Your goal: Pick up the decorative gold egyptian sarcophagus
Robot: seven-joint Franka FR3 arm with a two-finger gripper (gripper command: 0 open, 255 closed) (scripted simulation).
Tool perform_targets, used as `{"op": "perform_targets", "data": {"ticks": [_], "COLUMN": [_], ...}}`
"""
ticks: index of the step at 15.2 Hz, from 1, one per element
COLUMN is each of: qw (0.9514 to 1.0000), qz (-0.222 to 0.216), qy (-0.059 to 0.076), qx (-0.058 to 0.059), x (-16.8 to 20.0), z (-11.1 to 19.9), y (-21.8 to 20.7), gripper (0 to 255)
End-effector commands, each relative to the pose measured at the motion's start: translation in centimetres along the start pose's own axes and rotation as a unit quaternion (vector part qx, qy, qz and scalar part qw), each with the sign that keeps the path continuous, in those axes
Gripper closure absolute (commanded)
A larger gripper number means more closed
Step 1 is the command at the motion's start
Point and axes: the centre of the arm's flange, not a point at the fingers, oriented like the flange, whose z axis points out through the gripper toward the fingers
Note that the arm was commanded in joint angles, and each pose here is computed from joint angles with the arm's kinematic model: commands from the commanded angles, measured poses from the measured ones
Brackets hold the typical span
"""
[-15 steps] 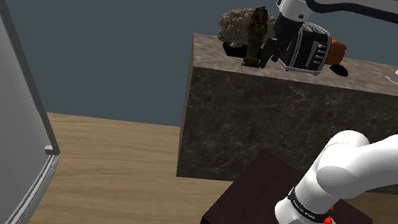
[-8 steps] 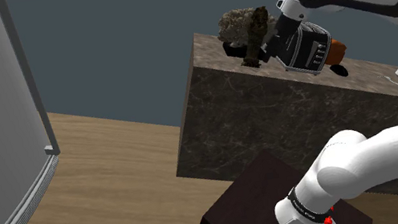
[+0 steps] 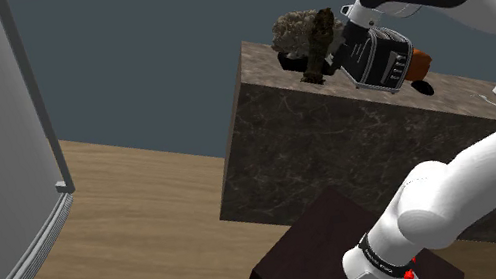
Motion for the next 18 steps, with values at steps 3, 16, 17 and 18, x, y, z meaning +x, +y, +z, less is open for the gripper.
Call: {"op": "perform_targets", "data": {"ticks": [3,16,17,18], "qw": [0.9994,0.9955,0.9955,0.9955], "qz": [-0.03,-0.083,-0.083,-0.083], "qy": [0.002,0.004,0.004,0.004], "qx": [0.016,0.047,0.047,0.047], "x": [1.6,4.9,4.8,4.7], "z": [0.9,6.1,6.6,7.4], "y": [5.6,15.4,15.4,15.4], "gripper": [0,0,0,0]}}
